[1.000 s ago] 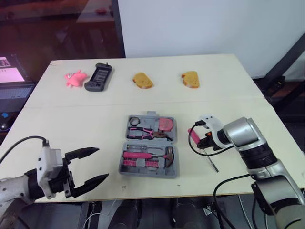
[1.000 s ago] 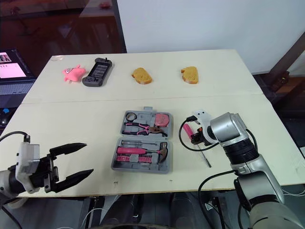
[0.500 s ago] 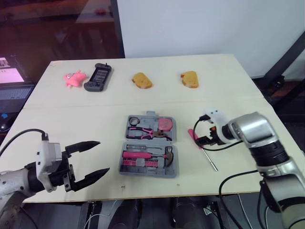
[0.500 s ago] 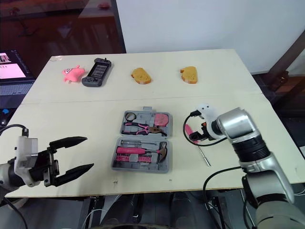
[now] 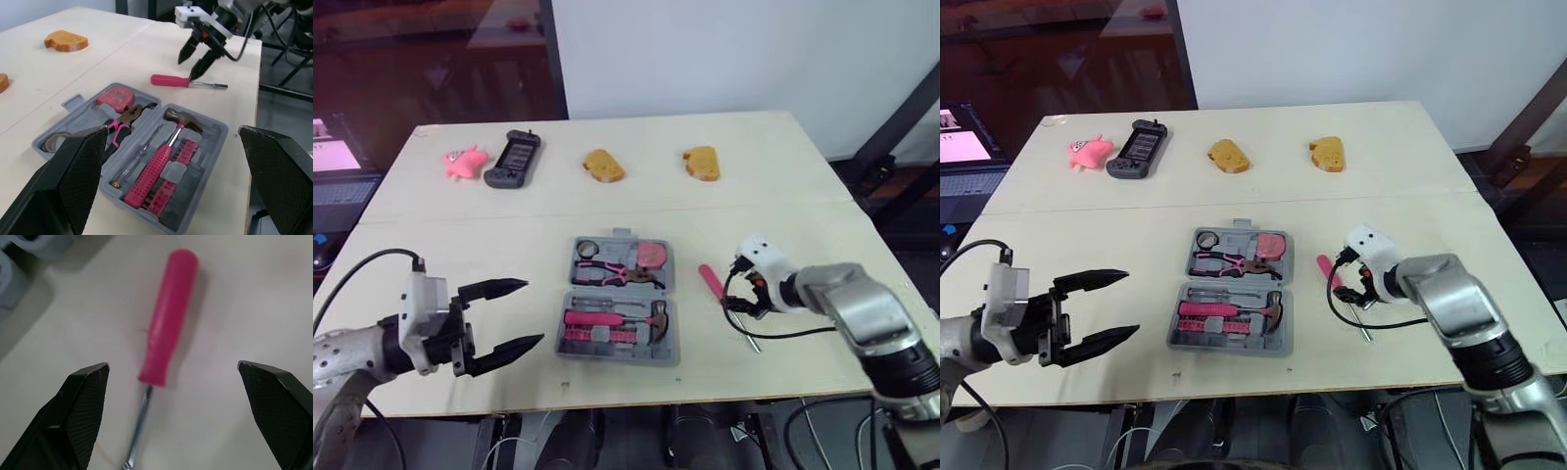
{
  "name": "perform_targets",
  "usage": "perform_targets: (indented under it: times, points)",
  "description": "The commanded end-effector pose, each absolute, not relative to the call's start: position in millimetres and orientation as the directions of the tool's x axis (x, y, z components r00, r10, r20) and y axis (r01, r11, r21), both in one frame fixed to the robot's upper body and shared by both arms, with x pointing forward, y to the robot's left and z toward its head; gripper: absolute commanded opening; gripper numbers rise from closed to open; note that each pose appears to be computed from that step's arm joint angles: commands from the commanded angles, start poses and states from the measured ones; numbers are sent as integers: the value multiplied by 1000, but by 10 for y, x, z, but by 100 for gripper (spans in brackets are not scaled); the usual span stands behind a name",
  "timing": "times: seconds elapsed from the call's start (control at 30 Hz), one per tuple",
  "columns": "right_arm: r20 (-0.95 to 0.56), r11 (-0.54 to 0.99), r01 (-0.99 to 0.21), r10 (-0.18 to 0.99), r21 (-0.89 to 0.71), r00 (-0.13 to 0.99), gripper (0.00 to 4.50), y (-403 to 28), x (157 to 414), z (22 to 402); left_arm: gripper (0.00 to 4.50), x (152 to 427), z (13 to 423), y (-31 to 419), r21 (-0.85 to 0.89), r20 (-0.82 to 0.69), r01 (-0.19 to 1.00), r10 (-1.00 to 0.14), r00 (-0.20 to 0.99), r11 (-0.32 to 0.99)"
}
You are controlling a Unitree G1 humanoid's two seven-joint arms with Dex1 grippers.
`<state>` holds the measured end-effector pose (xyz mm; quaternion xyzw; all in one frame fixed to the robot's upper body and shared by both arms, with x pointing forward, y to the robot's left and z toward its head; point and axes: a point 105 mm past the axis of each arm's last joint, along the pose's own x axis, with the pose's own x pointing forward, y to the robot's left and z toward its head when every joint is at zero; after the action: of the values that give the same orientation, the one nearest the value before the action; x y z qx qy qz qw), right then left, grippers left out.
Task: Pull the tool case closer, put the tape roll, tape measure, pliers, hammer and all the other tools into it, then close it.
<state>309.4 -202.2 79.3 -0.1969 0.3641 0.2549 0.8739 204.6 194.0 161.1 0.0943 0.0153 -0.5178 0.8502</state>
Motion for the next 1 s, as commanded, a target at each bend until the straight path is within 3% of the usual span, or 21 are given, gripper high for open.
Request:
perform_targets:
  times: [0.03,0.5,0.57,0.7,1.0]
  points:
    - [-659,814,-544,299,-201,690,444,-2002,3201,865,450,2052,1660,1967,170,-134,880,-874,466,443]
    - [-658,877,-457,259,-146,707,444,-2035,3143,652,450,2053,1671,1985,174,-146,878,-870,470,446]
    - [-661,882,-453,262,-132,704,368,-2040,3125,618,450,2052,1672,1971,175,-144,882,-875,462,437]
    - [-665,878,-462,272,-125,696,172,-2029,3105,569,450,2069,1678,1969,177,-143,883,-876,460,435]
    - [-672,876,-465,268,-128,691,172,-2035,3090,530,450,2060,1663,1982,186,-148,877,-870,471,443]
